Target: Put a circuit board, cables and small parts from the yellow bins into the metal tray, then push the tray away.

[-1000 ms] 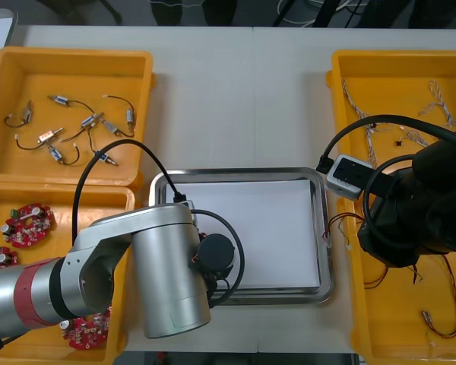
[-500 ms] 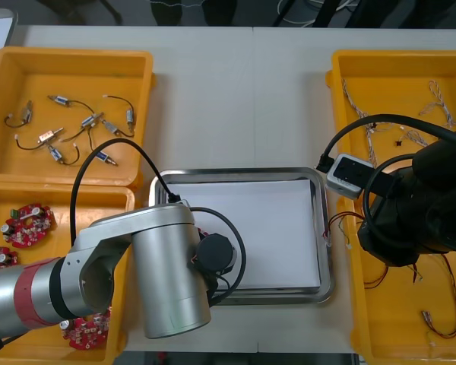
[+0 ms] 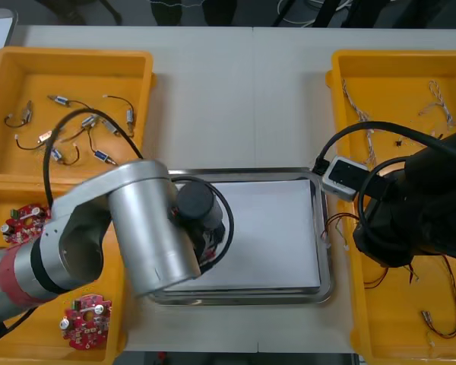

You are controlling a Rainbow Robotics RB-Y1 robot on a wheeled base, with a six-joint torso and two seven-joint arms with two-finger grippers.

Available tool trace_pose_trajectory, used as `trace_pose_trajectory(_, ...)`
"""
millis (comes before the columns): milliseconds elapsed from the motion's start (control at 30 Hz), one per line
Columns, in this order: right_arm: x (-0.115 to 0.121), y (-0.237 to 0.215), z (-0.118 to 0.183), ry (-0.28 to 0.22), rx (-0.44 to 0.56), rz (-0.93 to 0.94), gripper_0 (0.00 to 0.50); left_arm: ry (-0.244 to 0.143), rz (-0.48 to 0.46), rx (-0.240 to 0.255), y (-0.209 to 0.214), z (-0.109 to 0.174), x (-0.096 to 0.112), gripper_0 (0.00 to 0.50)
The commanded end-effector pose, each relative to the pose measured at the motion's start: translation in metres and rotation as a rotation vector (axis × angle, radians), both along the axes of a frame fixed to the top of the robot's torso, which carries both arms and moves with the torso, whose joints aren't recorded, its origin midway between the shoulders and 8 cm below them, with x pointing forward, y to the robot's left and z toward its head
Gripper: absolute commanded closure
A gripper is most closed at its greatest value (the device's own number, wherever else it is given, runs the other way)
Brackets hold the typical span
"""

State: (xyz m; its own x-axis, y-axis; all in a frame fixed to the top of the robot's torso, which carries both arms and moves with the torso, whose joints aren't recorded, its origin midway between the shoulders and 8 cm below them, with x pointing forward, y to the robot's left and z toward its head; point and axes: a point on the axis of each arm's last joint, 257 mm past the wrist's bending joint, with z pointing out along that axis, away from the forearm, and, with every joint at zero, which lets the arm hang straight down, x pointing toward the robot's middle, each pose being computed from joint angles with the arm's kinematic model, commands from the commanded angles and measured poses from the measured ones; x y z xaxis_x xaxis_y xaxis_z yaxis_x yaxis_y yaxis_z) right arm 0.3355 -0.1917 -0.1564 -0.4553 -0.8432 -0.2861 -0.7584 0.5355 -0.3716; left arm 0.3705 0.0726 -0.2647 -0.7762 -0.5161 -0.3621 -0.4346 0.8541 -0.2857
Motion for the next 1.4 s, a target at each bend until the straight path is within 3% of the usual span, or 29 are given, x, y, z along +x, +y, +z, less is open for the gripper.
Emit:
trace_pose_trajectory(33, 0.005, 0.031, -0.004, -0.041, 0.013, 0.069, 0.5, -0.068, -0.049, -0.006, 0.013, 0.054, 0.017, 0.0)
trace_pose_trajectory(333, 0.015, 0.078, -0.015, 0.0, 0.004, 0.159, 0.5, -0.058, -0.003, 0.024, 0.064, 0.097, 0.025, 0.0)
trace_pose_trajectory(633, 0.023, 0.123, -0.039, 0.07, -0.05, 0.248, 0.5, -0.092, -0.014, 0.017, 0.109, 0.141, 0.043, 0.0)
trace_pose_trajectory(800, 0.03, 0.132, -0.045, 0.049, -0.114, 0.332, 0.5, -0.097, 0.063, 0.029, 0.144, 0.154, 0.056, 0.0)
trace_pose_trajectory(900, 0.038, 0.133, -0.052, 0.05, -0.147, 0.407, 0.5, -0.08, 0.111, 0.058, 0.171, 0.155, 0.063, 0.0)
trace_pose_trajectory(1067, 0.043, 0.138, -0.071, 0.07, -0.167, 0.492, 0.5, -0.052, 0.12, 0.098, 0.203, 0.157, 0.074, 0.0)
trace_pose_trajectory(1233, 0.045, 0.146, -0.093, 0.05, -0.193, 0.562, 0.5, -0.055, 0.133, 0.108, 0.232, 0.168, 0.088, 0.0)
trace_pose_trajectory(1400, 0.039, 0.146, -0.115, 0.05, -0.214, 0.581, 0.5, -0.028, 0.148, 0.099, 0.258, 0.17, 0.096, 0.0)
